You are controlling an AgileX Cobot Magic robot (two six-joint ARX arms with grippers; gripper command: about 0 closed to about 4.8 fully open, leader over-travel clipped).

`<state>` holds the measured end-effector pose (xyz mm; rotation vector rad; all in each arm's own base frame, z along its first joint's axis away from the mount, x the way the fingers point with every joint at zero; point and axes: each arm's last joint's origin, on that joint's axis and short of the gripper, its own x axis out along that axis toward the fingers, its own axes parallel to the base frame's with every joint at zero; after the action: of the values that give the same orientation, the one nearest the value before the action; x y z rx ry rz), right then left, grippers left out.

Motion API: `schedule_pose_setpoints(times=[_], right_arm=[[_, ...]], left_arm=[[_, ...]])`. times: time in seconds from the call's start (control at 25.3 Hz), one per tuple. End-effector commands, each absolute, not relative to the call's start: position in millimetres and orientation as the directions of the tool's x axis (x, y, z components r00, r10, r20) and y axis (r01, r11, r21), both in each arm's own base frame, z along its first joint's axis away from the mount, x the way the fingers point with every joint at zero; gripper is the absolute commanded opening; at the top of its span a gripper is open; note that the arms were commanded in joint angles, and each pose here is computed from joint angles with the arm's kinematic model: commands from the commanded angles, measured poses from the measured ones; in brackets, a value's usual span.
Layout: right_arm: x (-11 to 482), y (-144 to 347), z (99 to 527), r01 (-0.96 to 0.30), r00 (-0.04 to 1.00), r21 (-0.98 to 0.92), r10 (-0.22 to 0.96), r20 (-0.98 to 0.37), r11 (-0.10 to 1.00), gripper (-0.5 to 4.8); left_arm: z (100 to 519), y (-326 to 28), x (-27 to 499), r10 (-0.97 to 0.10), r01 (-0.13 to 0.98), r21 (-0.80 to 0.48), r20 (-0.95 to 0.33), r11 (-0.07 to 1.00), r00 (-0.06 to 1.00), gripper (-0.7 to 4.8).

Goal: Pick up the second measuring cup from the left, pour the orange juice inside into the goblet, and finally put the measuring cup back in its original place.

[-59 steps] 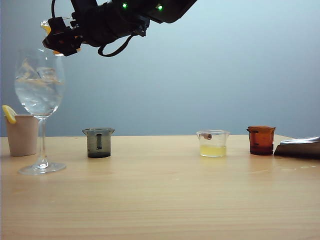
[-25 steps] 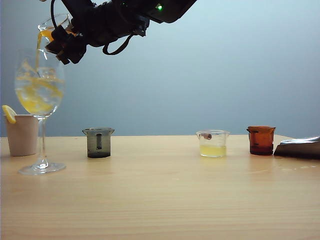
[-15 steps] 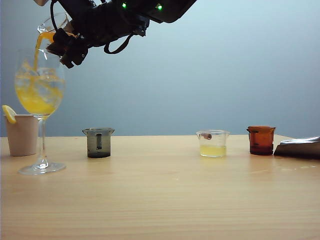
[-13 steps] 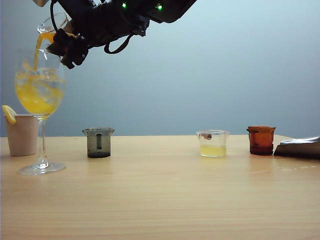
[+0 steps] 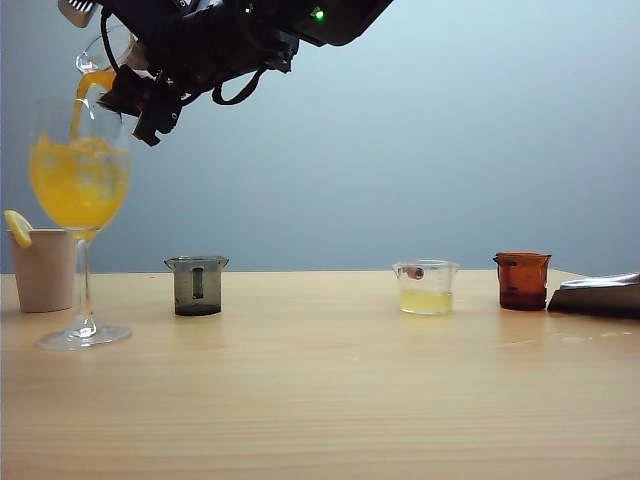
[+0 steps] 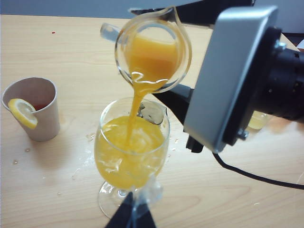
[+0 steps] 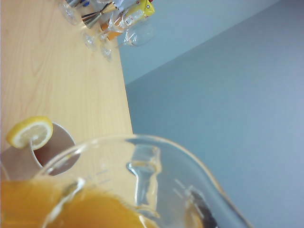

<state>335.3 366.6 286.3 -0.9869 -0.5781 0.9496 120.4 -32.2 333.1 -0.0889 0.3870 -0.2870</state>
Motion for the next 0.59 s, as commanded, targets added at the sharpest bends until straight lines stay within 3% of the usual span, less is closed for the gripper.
schedule_pose_setpoints(times=[0.04,0.59], right_arm=[[333.5,366.7,296.3,-0.356,0.487,-0.903,0.872,0.042,0.243,-0.02],[333.3,366.8,296.3,-0.28,0.487,-0.938,0.872,0.042,0.202,-0.02]], left_arm=[[336.2,-32.2,119.6,-0.298,0.266,-0.137,-0.345,0.954,0.89,-0.05],[336.2,-32.2,119.6,-0.298,0.266,-0.138,-0.345,0.954,0.89,-0.05]])
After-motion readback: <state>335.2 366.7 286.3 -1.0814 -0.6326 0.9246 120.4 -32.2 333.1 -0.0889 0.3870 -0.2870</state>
